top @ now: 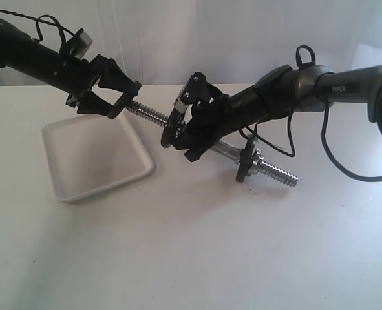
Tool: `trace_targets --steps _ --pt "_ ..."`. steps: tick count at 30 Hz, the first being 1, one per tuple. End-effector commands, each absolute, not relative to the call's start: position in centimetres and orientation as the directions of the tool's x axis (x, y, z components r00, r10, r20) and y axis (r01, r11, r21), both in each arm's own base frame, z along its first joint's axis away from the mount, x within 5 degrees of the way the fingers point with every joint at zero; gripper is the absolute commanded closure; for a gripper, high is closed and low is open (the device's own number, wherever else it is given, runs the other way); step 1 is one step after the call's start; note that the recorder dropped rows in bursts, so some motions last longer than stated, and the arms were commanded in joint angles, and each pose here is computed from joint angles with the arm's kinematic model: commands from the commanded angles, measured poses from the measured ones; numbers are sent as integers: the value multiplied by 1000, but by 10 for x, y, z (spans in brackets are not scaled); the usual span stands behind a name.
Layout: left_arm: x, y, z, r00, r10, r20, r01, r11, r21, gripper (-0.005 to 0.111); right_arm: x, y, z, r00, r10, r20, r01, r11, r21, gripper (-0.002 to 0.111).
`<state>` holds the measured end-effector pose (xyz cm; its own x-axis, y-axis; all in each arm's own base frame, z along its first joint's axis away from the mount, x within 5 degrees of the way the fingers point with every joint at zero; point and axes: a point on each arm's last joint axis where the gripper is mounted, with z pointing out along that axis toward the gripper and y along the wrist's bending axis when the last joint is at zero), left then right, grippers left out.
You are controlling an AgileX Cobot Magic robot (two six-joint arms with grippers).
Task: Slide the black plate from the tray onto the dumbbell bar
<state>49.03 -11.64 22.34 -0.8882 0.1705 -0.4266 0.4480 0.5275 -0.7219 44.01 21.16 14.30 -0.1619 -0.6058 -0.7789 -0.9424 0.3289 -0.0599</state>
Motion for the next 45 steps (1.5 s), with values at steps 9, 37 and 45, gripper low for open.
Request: trace_targets --steps 9,37,45 --pt "476 -133 245 -907 187 -376 420 423 -803 107 447 216 154 -194 -514 -836 -911 410 -41 108" --pt "474 -135 253 -913 178 -368 409 422 -809 107 442 224 164 -18 -455 -890 -950 286 -127 108" --pt "469 -131 280 -900 138 -414 434 375 -819 107 445 226 172 65 -430 -900 -941 273 -198 108"
